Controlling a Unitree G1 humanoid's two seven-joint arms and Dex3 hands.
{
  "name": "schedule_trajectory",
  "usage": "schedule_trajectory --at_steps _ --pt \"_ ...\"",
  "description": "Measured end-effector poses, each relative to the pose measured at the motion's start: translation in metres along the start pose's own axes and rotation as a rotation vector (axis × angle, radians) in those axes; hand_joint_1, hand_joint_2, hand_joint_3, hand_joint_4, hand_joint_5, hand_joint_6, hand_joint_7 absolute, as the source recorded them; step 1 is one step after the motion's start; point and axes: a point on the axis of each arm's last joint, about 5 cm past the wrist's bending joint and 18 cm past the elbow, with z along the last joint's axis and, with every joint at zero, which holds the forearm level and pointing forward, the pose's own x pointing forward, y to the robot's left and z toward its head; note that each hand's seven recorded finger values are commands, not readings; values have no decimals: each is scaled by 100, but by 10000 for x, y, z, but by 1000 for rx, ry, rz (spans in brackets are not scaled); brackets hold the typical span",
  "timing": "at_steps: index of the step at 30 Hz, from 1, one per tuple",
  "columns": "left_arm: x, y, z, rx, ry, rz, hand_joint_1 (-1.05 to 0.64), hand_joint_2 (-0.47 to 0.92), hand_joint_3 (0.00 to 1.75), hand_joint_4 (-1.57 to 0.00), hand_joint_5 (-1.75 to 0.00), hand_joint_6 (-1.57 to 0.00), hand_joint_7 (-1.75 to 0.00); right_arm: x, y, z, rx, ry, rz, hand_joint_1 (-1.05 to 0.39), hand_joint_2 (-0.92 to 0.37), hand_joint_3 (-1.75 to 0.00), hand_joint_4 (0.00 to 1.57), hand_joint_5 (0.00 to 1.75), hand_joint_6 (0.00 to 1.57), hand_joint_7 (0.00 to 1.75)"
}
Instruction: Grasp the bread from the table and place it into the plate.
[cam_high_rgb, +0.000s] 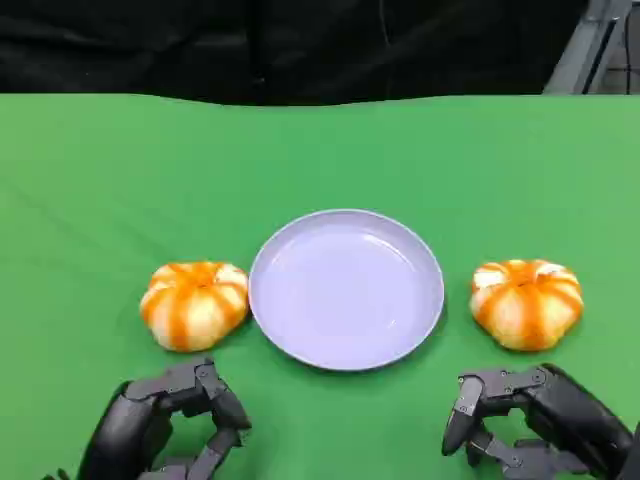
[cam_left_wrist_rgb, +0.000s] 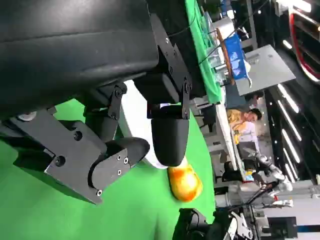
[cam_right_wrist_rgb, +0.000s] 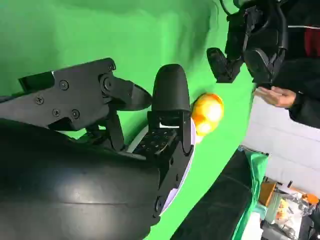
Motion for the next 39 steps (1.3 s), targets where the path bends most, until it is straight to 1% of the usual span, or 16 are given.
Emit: schedule_trajectory --at_steps 18,24,25,27,33,34,35,36,37,39 --pt "9 2 2 1 -3 -1 -11 53 107 -73 -159 -83 -124 -2 0 -11 3 6 0 -5 -87 -60 75 158 83 109" --pt "15 -1 4 9 0 -11 -9 56 102 -74 -154 -83 -121 -8 3 -18 4 8 0 -7 -87 -59 75 159 82 108" --pt "15 -2 4 10 0 -11 -8 57 101 -75 -148 -83 -117 -8 3 -18 4 8 0 -6 -87 -59 75 159 83 108" --pt "16 0 4 12 1 -1 -7 58 99 -77 -144 -84 -115 -8 3 -18 4 8 0 -6 -87 -59 75 158 83 108" --pt "13 11 6 17 2 22 -7 59 98 -78 -142 -85 -113 -8 3 -19 4 8 1 -6 -87 -58 75 158 83 108" --pt "13 11 6 17 2 23 -10 69 79 -79 -112 -87 -85 -8 3 -19 4 8 1 -6 -87 -58 75 158 83 108" --pt "14 14 5 15 4 26 -12 82 53 -86 -81 -98 -48 -8 3 -19 4 8 1 -7 -88 -58 75 158 82 108" --pt "16 22 3 9 10 33 -13 87 43 -89 -69 -104 -33 -8 3 -19 4 8 1 -7 -88 -58 75 158 82 108" --pt "21 33 0 1 18 44 -13 90 36 -90 -62 -107 -23 -7 2 -19 4 8 1 -7 -88 -58 75 159 82 109" --pt "41 51 2 -5 23 54 -14 92 33 -92 -58 -109 -18 -6 1 -20 4 9 1 -7 -88 -58 74 159 82 109"
